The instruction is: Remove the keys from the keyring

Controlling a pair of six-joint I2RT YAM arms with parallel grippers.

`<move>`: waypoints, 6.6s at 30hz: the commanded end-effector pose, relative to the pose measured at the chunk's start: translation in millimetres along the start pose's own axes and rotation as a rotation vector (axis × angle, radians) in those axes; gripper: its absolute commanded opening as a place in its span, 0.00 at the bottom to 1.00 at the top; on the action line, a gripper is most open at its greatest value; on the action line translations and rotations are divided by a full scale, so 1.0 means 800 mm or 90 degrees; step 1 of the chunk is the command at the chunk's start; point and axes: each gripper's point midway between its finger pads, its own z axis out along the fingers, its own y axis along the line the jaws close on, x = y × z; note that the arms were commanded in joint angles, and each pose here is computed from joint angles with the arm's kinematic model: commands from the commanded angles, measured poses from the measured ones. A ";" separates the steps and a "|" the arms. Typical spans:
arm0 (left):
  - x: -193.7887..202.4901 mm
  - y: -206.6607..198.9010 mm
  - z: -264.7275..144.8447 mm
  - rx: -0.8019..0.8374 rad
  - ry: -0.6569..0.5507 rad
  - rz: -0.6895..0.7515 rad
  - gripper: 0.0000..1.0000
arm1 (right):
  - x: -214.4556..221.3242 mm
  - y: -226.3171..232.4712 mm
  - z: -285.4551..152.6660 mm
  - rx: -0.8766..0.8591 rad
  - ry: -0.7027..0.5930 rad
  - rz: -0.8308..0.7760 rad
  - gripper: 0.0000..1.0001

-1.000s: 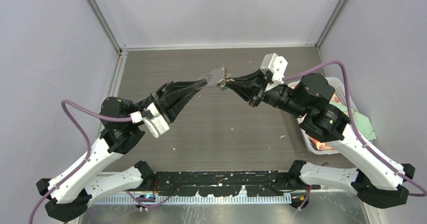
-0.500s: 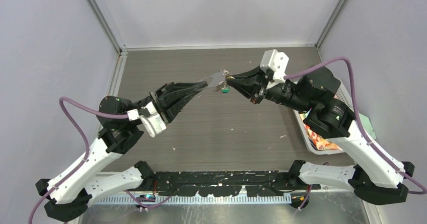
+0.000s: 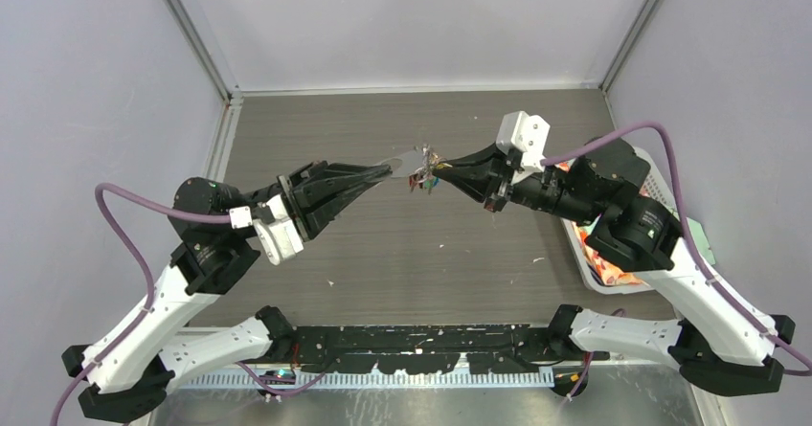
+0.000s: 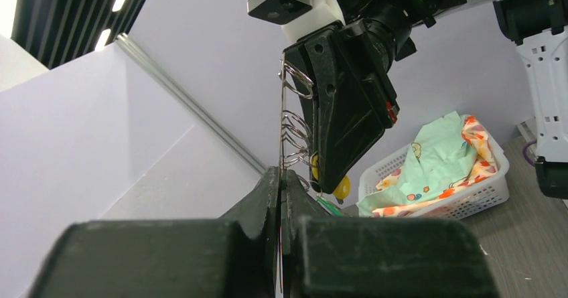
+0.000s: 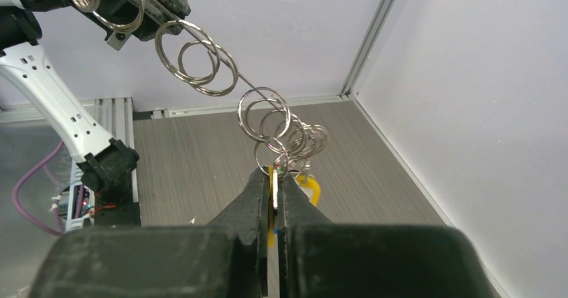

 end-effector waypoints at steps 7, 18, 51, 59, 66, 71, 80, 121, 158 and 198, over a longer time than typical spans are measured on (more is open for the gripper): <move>-0.043 0.007 -0.007 0.017 -0.029 0.009 0.00 | -0.035 0.006 -0.012 -0.019 -0.049 -0.012 0.01; -0.050 0.004 -0.007 0.033 -0.036 -0.001 0.00 | -0.040 0.019 -0.010 -0.059 -0.050 -0.002 0.01; -0.053 0.006 0.002 0.047 -0.045 -0.007 0.00 | -0.050 0.025 -0.015 -0.085 -0.041 -0.025 0.01; -0.056 0.000 0.007 0.076 -0.051 -0.018 0.00 | -0.045 0.017 -0.011 -0.073 -0.013 -0.038 0.01; -0.052 -0.006 0.011 0.098 -0.045 -0.034 0.00 | -0.054 0.016 -0.010 -0.077 -0.016 -0.054 0.01; -0.049 -0.010 0.012 0.111 -0.042 -0.043 0.00 | -0.057 0.017 -0.011 -0.084 -0.019 -0.067 0.01; -0.053 -0.009 0.016 0.109 -0.053 -0.057 0.00 | -0.055 0.017 -0.009 -0.090 -0.022 -0.095 0.01; -0.045 0.019 0.025 0.032 -0.040 -0.152 0.00 | -0.046 -0.008 -0.020 -0.004 -0.085 -0.237 0.01; -0.047 0.025 0.036 0.022 -0.073 -0.204 0.00 | -0.075 -0.005 -0.020 0.010 -0.178 -0.273 0.01; -0.029 0.029 0.033 0.011 -0.039 -0.215 0.00 | -0.082 -0.013 -0.031 0.037 -0.175 -0.286 0.01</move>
